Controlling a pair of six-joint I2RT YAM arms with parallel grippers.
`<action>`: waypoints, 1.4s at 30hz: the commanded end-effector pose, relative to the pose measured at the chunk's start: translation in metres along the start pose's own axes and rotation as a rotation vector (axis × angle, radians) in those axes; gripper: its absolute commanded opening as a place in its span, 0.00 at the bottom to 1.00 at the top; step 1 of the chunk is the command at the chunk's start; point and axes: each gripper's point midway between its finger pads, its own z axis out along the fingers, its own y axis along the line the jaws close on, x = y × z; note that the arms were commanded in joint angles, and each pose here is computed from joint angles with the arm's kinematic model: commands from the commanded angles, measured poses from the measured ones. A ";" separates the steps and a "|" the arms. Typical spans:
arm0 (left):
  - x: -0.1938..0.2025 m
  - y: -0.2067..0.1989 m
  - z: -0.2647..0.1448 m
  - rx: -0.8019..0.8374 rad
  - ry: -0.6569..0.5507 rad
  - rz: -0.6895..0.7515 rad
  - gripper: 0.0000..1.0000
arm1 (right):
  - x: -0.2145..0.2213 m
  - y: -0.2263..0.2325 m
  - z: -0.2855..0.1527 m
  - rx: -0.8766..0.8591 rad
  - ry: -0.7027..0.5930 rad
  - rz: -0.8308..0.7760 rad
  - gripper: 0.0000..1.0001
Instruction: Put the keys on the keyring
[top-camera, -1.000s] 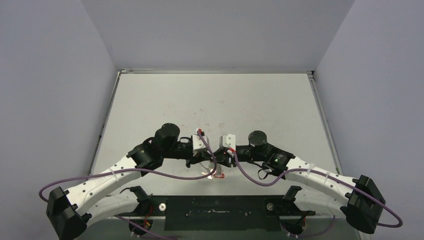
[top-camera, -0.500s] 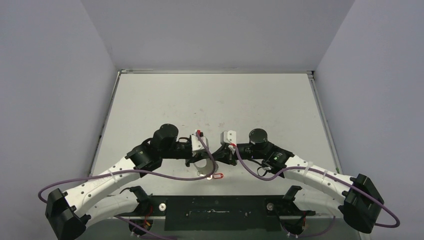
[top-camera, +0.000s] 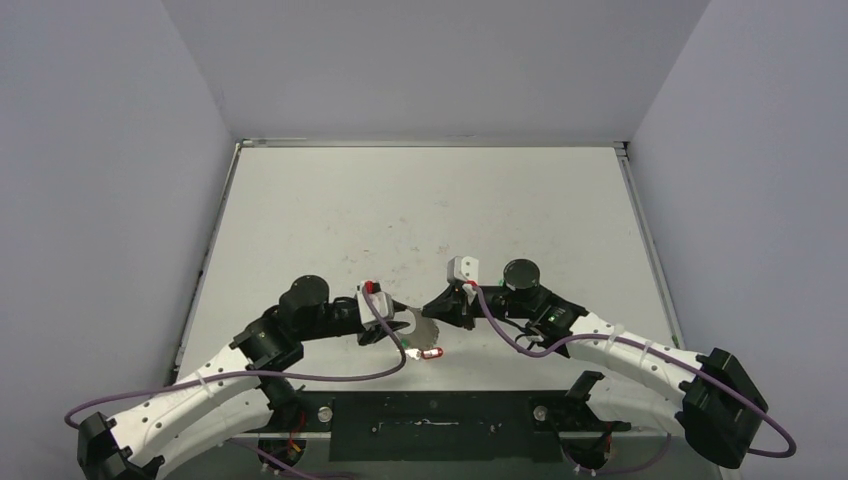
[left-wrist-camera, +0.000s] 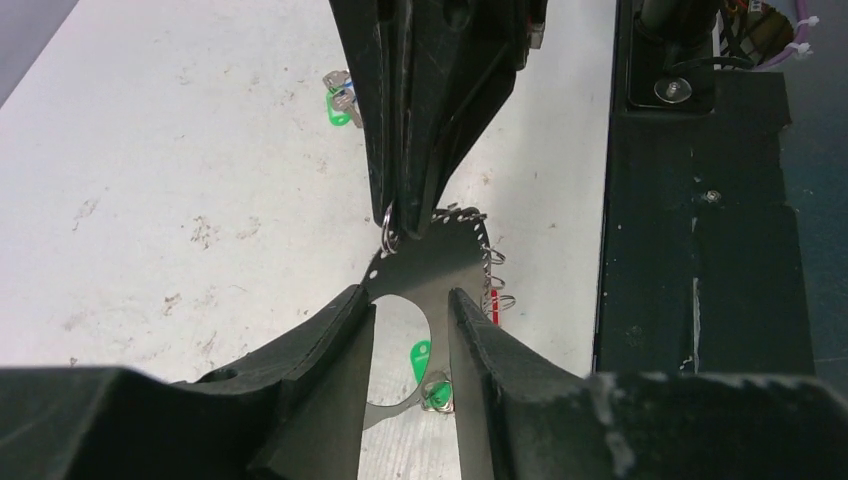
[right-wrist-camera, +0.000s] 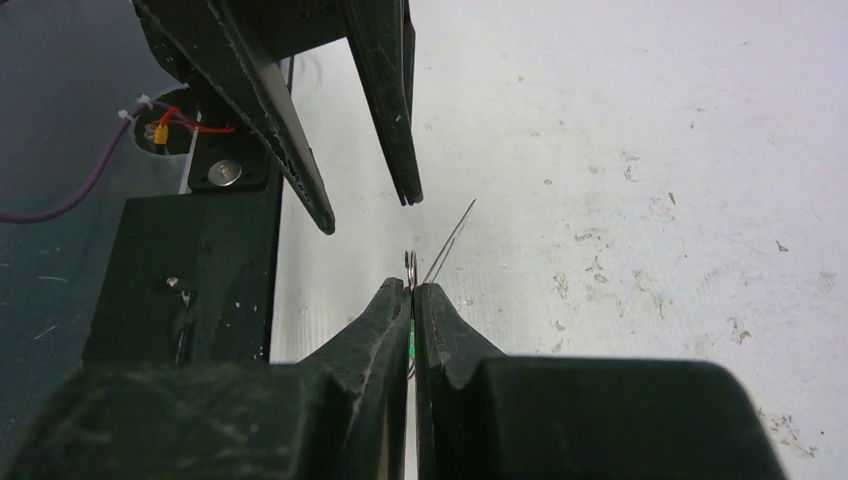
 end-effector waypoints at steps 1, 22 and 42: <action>-0.019 0.004 -0.001 -0.055 -0.161 0.022 0.34 | -0.029 -0.001 -0.001 -0.003 -0.107 -0.073 0.00; -0.030 0.002 0.013 -0.048 -0.388 0.041 0.23 | -0.031 0.013 -0.001 -0.070 -0.153 -0.079 0.00; -0.023 0.000 0.022 -0.009 -0.325 0.064 0.05 | -0.030 0.016 0.001 -0.095 -0.157 -0.064 0.00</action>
